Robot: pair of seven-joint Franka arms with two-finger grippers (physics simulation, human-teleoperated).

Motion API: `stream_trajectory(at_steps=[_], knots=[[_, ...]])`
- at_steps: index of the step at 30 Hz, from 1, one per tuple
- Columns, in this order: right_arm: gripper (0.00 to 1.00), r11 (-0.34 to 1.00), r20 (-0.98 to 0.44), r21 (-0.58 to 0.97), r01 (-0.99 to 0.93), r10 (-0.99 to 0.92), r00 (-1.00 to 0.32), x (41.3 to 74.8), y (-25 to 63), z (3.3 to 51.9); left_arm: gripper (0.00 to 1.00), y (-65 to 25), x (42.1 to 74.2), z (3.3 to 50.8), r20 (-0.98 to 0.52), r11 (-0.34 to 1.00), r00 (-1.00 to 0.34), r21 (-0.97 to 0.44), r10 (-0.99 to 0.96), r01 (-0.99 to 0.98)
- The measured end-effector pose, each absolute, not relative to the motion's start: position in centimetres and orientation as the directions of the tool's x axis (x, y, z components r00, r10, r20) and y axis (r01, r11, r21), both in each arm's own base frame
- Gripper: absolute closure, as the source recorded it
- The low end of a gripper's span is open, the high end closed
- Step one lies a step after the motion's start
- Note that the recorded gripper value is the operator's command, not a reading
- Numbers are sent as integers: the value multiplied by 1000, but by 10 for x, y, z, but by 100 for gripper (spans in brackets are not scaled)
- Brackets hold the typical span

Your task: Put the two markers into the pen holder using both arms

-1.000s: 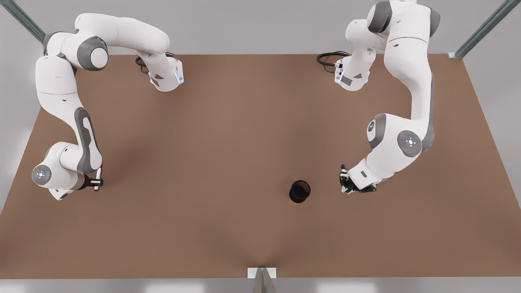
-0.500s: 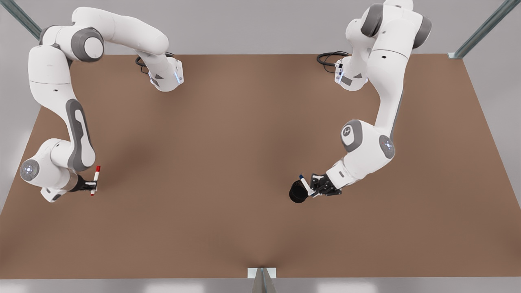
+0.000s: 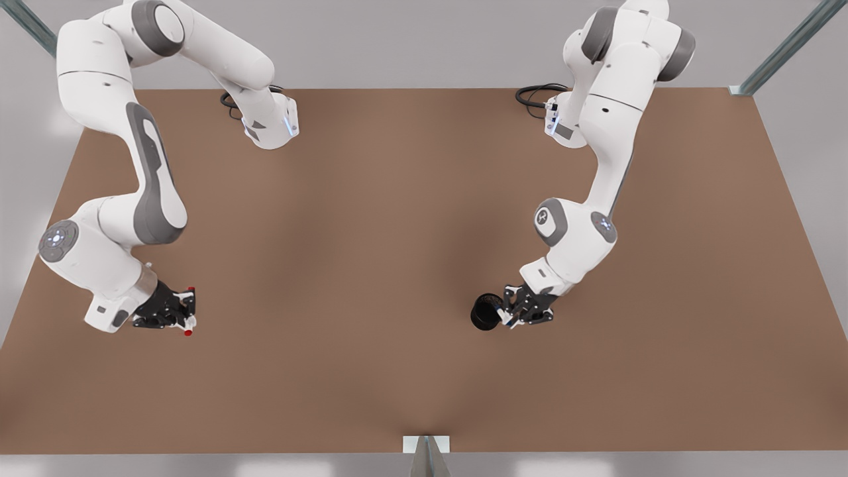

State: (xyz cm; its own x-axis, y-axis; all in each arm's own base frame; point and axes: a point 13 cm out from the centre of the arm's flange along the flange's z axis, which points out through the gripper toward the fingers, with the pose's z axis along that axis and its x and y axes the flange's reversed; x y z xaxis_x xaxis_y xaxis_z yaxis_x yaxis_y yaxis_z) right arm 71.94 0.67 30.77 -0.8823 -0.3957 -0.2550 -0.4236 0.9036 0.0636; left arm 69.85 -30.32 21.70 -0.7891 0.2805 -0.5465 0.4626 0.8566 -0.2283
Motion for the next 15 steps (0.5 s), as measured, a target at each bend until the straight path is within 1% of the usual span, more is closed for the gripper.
stream_trajectory(at_steps=[2, 4, 7, 9, 10, 12, 13, 15], knots=[[77, 893, -270, 69, -444, -412, -870, 719, 24, 318, 0, -305, 689, 213, -551, 847, -775, -211, 310, 488], [77, 885, -281, 72, -460, -424, -861, 718, 39, 326, 0, -303, 687, 223, -560, 839, -765, -209, 319, 503], [77, 881, -287, 77, -467, -429, -856, 718, 48, 330, 0, -262, 701, 250, -572, 842, -763, -216, 301, 494], [77, 877, -289, 82, -474, -434, -853, 717, 56, 328, 0, -195, 717, 267, -555, 864, -791, -233, 259, 446], [77, 871, -292, 85, -483, -442, -848, 717, 64, 328, 0, -159, 726, 283, -543, 873, -795, -209, 272, 441], [77, 860, -299, 89, -502, -458, -837, 716, 84, 327, 0, -120, 744, 342, -501, 853, -766, -99, 402, 513], [77, 854, -303, 90, -512, -466, -831, 715, 96, 326, 0, -107, 746, 371, -458, 841, -761, -52, 459, 538], [77, 842, -311, 93, -531, -482, -819, 713, 120, 327, 0, -79, 732, 406, -331, 830, -777, 34, 535, 557]])
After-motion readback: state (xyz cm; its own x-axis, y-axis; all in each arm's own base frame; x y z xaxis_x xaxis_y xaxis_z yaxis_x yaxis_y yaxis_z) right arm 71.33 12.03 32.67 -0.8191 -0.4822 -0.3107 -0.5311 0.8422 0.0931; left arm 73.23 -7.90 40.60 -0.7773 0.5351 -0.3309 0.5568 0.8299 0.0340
